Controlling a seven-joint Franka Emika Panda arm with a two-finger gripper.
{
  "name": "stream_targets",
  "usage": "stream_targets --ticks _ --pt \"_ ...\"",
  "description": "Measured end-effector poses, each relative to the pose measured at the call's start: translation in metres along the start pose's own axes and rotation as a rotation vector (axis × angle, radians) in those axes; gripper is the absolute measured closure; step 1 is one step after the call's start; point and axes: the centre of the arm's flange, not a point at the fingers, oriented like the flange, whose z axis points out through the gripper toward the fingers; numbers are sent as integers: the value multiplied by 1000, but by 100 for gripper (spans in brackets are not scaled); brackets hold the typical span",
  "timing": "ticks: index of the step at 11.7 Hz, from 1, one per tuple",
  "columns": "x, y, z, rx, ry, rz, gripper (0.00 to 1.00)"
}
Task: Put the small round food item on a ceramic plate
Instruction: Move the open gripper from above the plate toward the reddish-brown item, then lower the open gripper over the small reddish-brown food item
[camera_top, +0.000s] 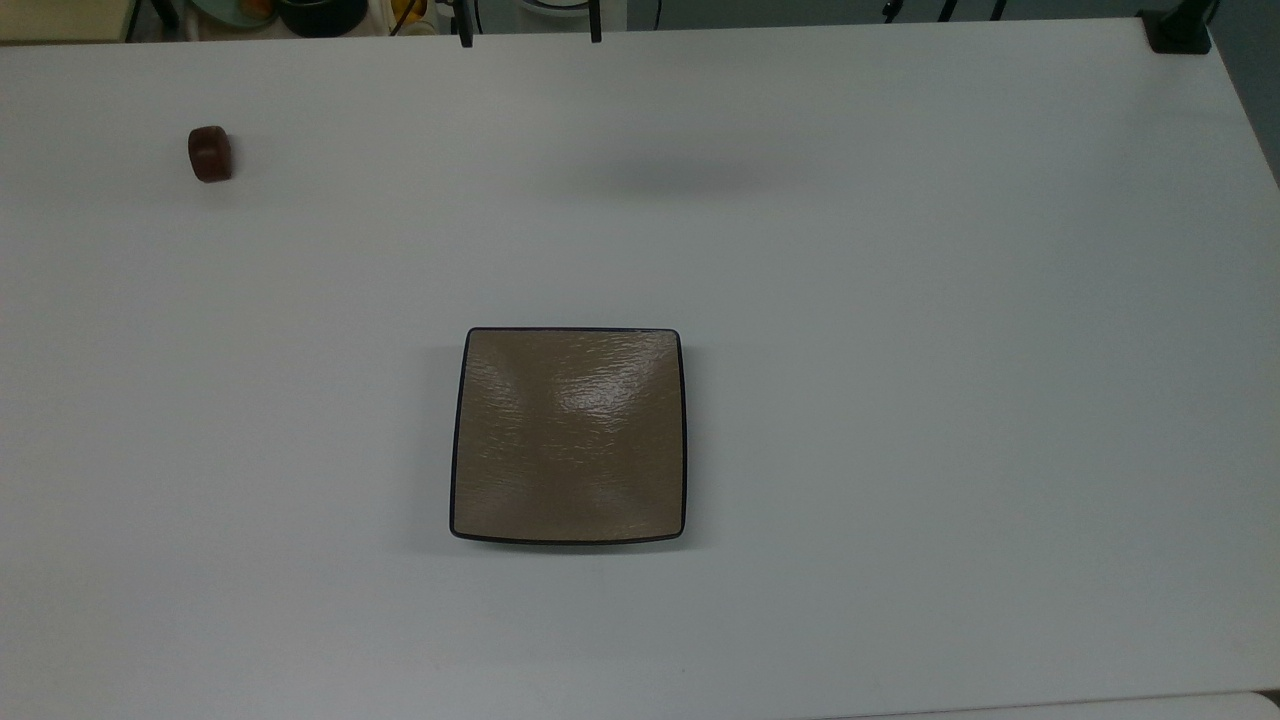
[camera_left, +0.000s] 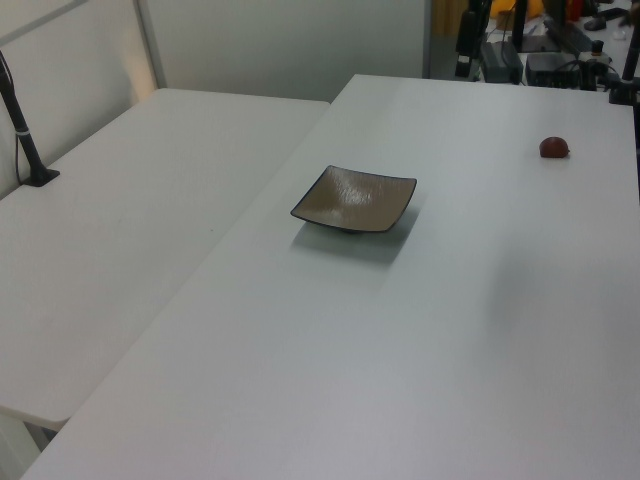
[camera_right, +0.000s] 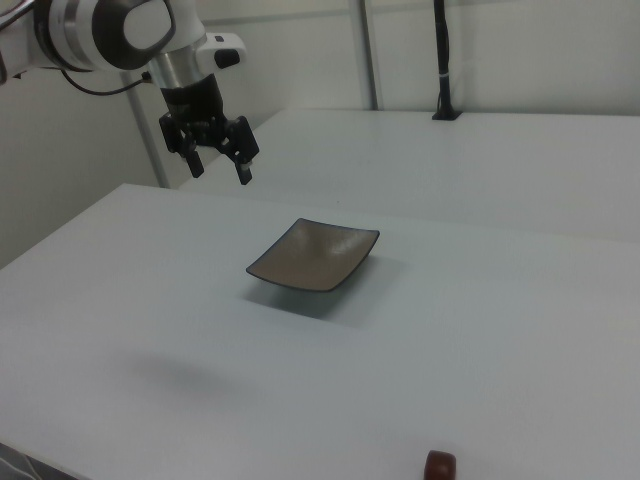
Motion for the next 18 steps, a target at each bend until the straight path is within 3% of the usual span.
stream_targets --ticks 3,5,7,14,16,18 --pt "-4 1 3 1 -40 -28 0" --pt "-15 13 9 13 -126 -180 0" --pt "-24 43 10 30 -171 -260 0" --pt "-60 191 8 46 -177 -218 0" --pt "-73 225 28 44 -182 -204 0" --pt "-81 251 66 6 -184 -183 0"
